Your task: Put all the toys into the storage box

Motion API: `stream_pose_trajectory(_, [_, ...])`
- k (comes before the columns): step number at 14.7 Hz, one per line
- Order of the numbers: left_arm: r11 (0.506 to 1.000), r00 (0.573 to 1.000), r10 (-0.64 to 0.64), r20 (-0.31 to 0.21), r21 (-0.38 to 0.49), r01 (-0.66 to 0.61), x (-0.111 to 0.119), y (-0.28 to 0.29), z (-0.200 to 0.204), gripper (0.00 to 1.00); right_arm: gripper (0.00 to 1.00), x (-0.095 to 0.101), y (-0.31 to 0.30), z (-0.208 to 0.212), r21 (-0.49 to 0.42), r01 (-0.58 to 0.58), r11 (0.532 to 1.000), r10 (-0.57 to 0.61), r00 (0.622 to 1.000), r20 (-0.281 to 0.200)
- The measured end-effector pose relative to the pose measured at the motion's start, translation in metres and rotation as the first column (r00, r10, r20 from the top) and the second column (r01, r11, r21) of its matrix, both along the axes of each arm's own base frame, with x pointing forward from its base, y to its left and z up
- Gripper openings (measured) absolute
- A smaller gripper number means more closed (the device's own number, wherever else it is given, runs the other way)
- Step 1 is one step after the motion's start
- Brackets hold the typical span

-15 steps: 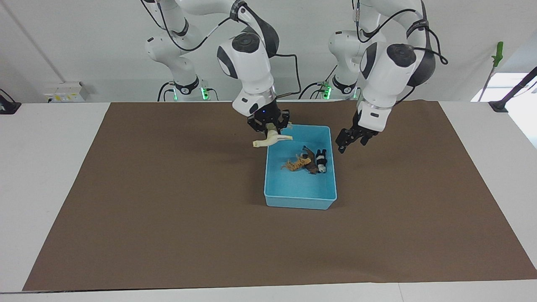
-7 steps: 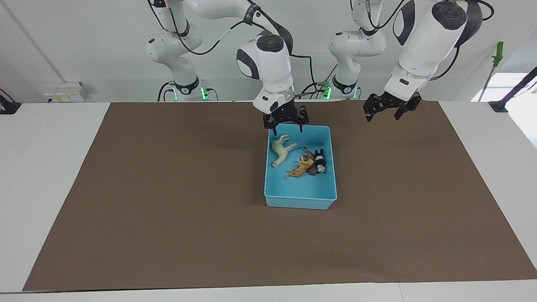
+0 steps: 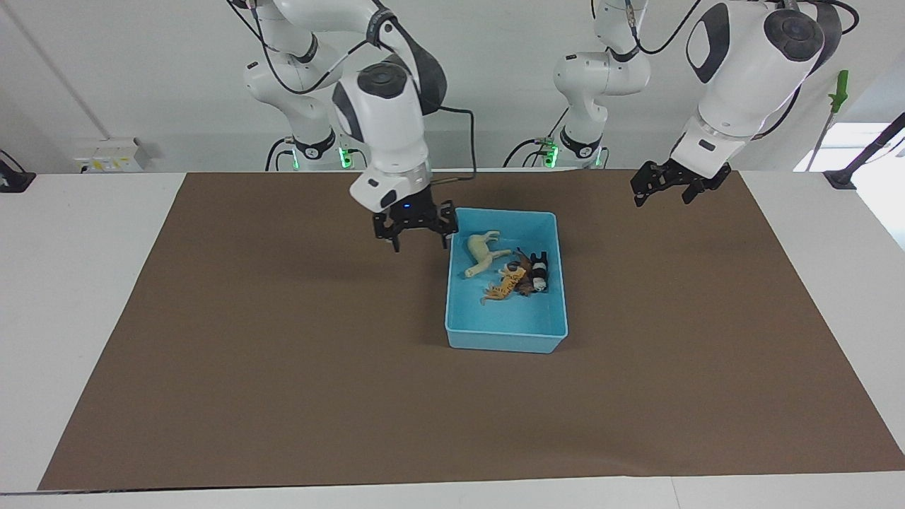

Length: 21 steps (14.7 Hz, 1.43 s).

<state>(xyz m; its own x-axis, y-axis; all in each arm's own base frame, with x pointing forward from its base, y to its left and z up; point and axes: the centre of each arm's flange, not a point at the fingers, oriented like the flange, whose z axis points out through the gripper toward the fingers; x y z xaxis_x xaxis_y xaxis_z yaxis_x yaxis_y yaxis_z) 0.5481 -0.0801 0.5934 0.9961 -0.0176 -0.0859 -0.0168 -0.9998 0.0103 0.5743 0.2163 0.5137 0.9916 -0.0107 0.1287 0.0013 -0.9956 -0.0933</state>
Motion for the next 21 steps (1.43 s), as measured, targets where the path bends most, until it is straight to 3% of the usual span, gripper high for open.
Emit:
stream_pose_trajectory(3, [1.0, 1.0, -0.002, -0.005, 0.0, 0.002, 0.002, 0.0, 0.007, 1.0, 1.0, -0.007, -0.059, 0.044, -0.021, -0.047, 0.999, 0.047, 0.999, 0.005])
stream_pose_trajectory(6, [1.0, 1.0, -0.01, -0.013, 0.0, 0.01, 0.001, -0.004, 0.007, 1.0, 1.0, -0.03, -0.113, 0.078, -0.041, -0.04, 0.998, 0.038, 0.998, -0.056])
stream_pose_trajectory(10, [0.999, 0.999, -0.034, -0.021, 0.0, 0.034, -0.003, -0.012, 0.011, 1.0, 1.0, -0.048, -0.179, 0.09, -0.055, 0.013, 0.998, -0.021, 0.989, -0.148])
stream_pose_trajectory(15, [0.999, 0.999, -0.038, -0.019, 0.0, 0.038, -0.003, -0.013, 0.012, 1.0, 1.0, -0.042, -0.201, 0.115, -0.061, 0.039, 0.997, -0.048, 0.985, -0.163])
stream_pose_trajectory(19, [0.999, 0.999, -0.043, -0.014, -0.002, 0.043, -0.003, -0.016, 0.014, 1.0, 1.0, -0.035, -0.219, 0.101, -0.085, 0.064, 0.994, -0.081, 0.975, -0.206])
stream_pose_trajectory(21, [0.999, 0.999, -0.048, -0.014, -0.002, 0.048, -0.003, -0.016, 0.014, 1.0, 1.0, -0.034, -0.235, 0.101, -0.084, 0.089, 0.992, -0.104, 0.975, -0.196])
